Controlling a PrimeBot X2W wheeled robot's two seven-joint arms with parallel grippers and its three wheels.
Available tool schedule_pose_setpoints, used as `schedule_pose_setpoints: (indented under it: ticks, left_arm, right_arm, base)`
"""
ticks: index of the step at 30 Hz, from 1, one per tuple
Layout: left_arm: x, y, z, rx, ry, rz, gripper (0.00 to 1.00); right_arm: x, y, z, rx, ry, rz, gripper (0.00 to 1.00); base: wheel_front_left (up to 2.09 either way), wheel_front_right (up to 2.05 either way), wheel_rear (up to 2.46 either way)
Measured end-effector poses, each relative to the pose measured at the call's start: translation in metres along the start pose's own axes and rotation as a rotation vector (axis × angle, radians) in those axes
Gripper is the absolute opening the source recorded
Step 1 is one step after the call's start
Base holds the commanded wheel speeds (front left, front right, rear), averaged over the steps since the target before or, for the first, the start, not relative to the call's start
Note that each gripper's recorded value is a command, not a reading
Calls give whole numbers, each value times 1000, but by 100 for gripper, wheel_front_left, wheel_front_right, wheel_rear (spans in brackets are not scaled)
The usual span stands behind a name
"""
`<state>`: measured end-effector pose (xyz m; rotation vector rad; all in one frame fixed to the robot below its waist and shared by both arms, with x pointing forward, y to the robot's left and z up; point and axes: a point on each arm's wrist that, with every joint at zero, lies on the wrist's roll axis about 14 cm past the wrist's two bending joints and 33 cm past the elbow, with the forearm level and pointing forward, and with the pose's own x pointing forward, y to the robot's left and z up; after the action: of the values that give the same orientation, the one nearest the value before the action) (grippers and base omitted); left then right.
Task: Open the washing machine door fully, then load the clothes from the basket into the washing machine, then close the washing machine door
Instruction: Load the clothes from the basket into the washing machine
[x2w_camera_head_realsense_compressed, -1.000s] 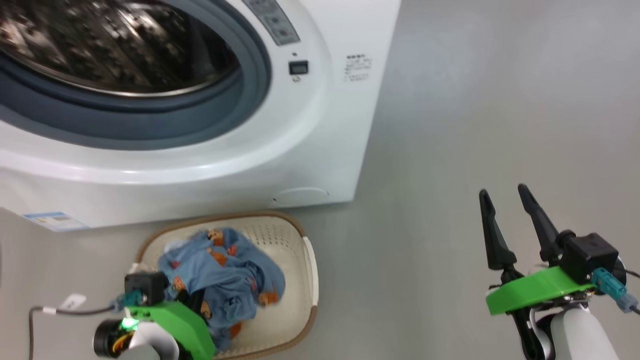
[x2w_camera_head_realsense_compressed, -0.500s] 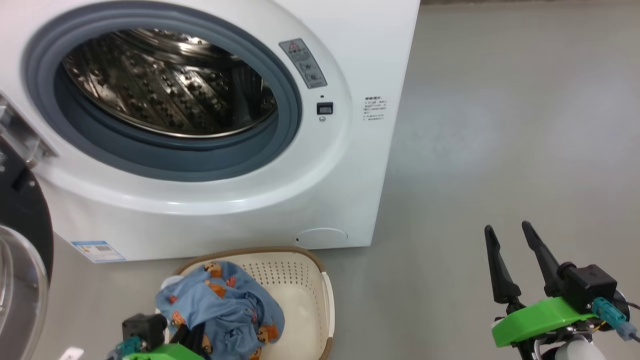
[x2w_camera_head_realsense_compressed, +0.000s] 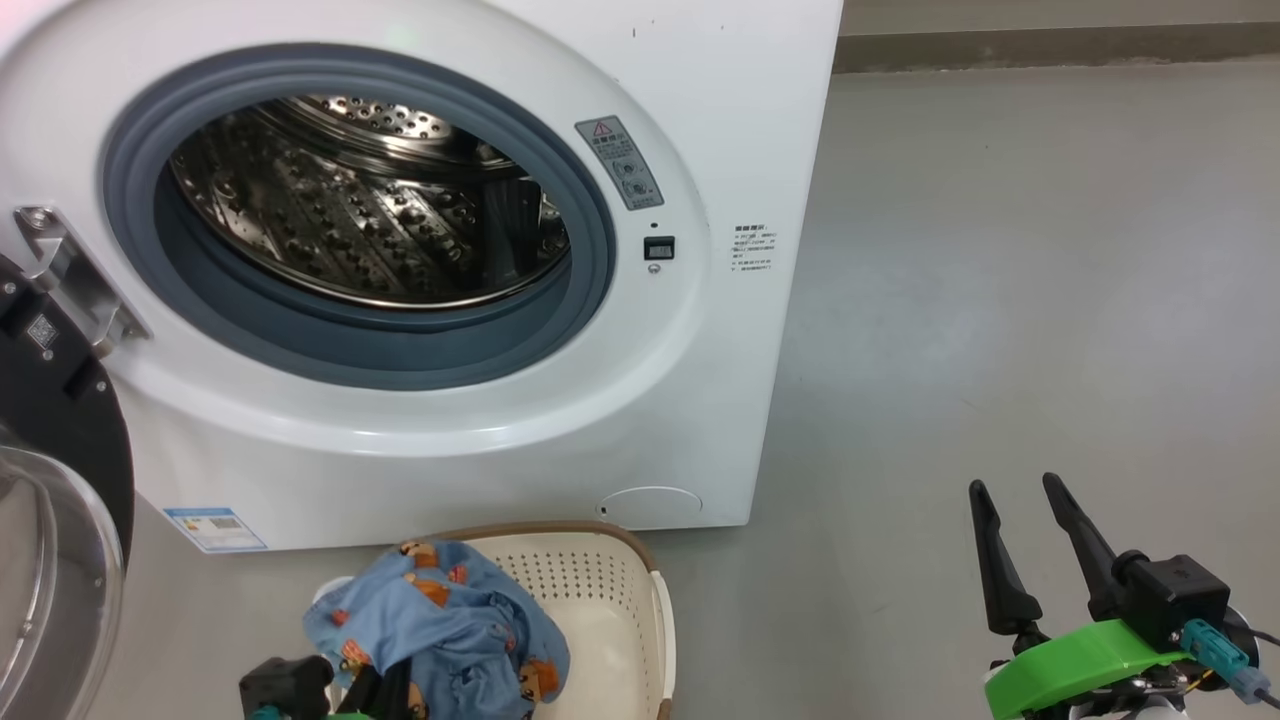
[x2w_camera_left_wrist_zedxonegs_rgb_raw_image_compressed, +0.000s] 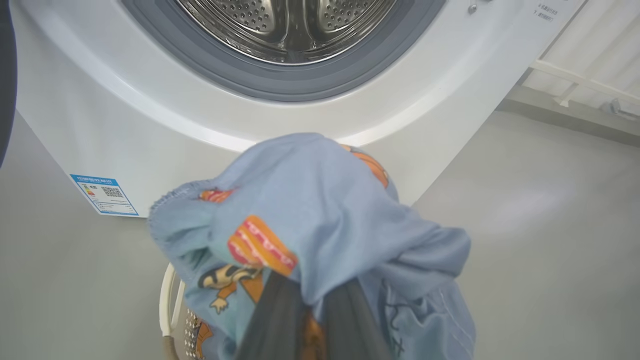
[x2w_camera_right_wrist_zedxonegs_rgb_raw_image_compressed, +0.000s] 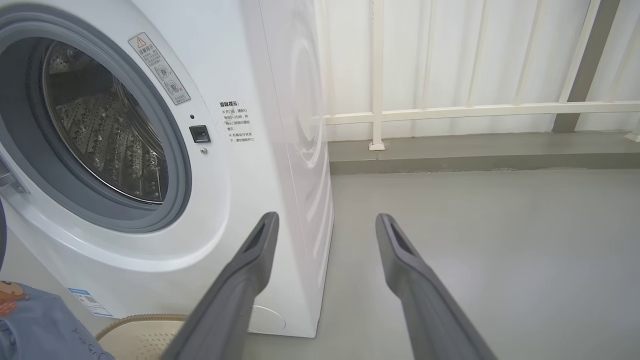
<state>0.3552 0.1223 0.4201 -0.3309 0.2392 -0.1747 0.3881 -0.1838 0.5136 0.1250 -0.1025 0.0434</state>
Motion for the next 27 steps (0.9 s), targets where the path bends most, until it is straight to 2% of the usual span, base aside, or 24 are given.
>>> schedule_pose_setpoints:
  ticks: [13, 27]
  left_arm:
    - [20, 4, 31, -20, -102, 17, 0]
    - [95, 5, 108, -19, -295, -12, 0]
  right_arm:
    - [2, -6, -20, 3, 54, -16, 100]
    - [21, -20, -42, -11, 101, -47, 100]
  base:
    - [0, 0, 0]
    - [0, 0, 0]
